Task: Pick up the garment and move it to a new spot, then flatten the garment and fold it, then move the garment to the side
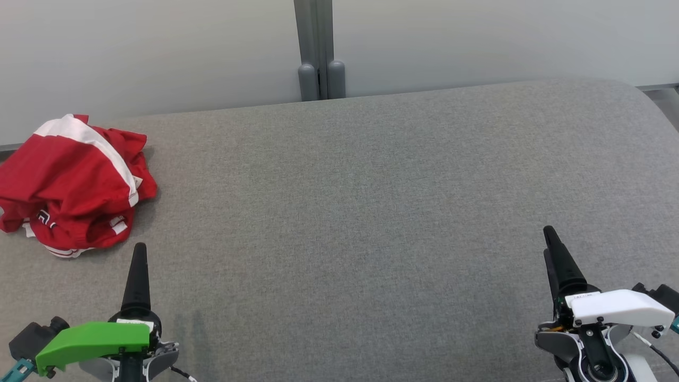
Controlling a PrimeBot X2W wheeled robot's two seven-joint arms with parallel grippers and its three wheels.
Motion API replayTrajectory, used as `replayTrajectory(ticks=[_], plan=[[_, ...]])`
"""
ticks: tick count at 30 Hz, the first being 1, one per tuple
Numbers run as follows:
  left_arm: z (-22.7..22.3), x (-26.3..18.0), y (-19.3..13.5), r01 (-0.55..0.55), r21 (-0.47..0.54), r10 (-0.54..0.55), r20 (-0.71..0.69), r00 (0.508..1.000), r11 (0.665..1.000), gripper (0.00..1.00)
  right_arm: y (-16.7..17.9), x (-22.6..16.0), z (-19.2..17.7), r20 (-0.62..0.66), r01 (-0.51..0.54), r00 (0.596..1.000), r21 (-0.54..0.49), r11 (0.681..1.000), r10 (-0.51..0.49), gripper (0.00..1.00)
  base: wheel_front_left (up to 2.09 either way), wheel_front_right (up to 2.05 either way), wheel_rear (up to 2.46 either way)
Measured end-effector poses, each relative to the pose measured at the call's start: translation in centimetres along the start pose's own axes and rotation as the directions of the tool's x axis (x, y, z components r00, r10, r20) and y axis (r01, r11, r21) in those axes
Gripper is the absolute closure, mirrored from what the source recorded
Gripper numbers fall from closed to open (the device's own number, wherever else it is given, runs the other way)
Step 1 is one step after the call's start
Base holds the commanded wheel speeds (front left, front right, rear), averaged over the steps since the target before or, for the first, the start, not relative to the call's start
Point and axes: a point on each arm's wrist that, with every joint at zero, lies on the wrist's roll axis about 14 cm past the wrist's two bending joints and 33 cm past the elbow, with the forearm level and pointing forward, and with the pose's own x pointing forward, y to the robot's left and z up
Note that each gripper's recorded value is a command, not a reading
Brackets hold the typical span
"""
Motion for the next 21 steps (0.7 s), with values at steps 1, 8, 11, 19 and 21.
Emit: replayTrajectory(ticks=[1,8,11,19,21], plan=[[0.0,0.0,-0.1,0.003,0.016,-0.003,0.002,1.000,1.000,0.00,0.1,0.0,0.0,0.000,-0.003,1.000,-0.015,1.000,0.003,0.00,0.00,0.00,0.00],[0.3,0.1,-0.9,0.025,0.172,-0.028,0.015,0.999,0.985,0.00,0.8,0.0,-0.2,0.000,-0.027,1.000,-0.148,0.989,0.027,0.00,0.00,0.00,0.00],[0.5,0.1,-1.1,0.027,0.235,-0.033,0.024,0.999,0.972,0.00,1.2,0.1,-0.4,-0.005,-0.041,0.999,-0.211,0.977,0.041,0.00,0.00,0.00,0.00],[0.3,-0.1,-1.5,0.040,0.414,-0.051,0.016,0.999,0.909,0.00,2.0,0.0,-1.1,-0.022,-0.073,0.997,-0.352,0.933,0.070,0.00,0.00,0.00,0.00],[0.3,-0.2,-1.5,0.042,0.465,-0.052,0.010,0.999,0.884,0.00,2.2,0.0,-1.3,-0.025,-0.083,0.997,-0.387,0.918,0.079,0.00,0.00,0.00,0.00]])
